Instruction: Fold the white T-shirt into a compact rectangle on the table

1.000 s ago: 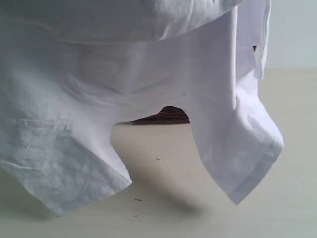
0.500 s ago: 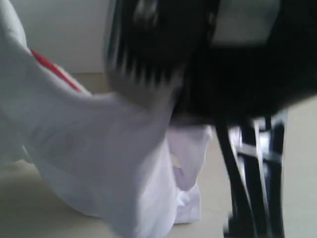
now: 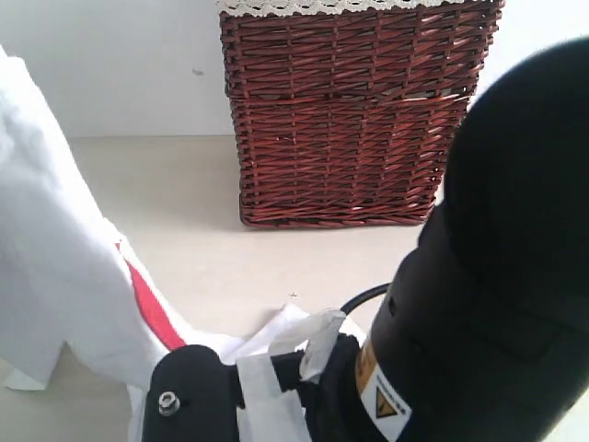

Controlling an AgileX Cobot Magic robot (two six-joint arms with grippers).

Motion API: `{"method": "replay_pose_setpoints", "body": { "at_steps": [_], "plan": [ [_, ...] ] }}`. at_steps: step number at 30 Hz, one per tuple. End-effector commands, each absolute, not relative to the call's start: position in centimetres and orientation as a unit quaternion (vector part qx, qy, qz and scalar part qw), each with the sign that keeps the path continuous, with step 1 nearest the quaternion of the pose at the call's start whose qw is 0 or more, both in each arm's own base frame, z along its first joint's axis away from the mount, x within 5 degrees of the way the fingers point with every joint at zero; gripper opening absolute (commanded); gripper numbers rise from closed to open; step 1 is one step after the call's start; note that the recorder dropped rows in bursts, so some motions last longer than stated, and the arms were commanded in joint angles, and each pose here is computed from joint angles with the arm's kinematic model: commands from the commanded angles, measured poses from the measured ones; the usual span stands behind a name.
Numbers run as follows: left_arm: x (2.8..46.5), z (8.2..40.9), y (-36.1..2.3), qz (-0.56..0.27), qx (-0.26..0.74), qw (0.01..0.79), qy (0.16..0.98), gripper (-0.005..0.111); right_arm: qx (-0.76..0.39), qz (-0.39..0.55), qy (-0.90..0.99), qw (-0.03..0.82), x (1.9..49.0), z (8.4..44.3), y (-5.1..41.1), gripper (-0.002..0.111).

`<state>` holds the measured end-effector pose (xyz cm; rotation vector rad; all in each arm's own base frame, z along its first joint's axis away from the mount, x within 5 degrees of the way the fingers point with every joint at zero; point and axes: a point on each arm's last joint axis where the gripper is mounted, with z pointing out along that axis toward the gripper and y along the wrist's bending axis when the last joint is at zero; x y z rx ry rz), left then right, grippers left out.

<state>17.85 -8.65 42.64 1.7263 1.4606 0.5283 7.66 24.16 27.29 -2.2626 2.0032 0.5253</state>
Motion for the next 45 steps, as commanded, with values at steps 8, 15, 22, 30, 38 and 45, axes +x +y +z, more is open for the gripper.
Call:
{"method": "replay_pose_setpoints", "body": {
  "at_steps": [8,15,22,30,38,45],
  "plan": [
    [18.5,34.3,-8.7,0.146,0.736,0.217,0.625,0.023,-0.723,0.107,0.673,0.111,9.0,29.9,23.1,0.061],
    [17.6,30.9,-8.2,0.115,0.731,0.153,0.655,0.056,-0.579,-0.089,0.762,0.275,13.6,31.2,21.5,0.055],
    [15.9,30.1,-7.5,0.086,0.720,0.105,0.681,0.014,-0.479,-0.096,0.811,0.322,17.2,29.7,21.8,0.007],
    [15.1,29.2,-7.9,0.040,0.697,0.106,0.708,0.018,-0.475,-0.081,0.840,0.249,20.5,25.4,22.2,0.000],
    [13.8,30.9,-7.6,0.047,0.658,0.180,0.729,0.105,-0.475,-0.076,0.837,0.261,20.4,26.1,22.1,0.000],
    [9.7,33.1,-8.8,-0.070,0.631,0.259,0.728,0.104,-0.474,-0.075,0.837,0.262,20.3,26.1,22.0,0.000]
  ]
}}
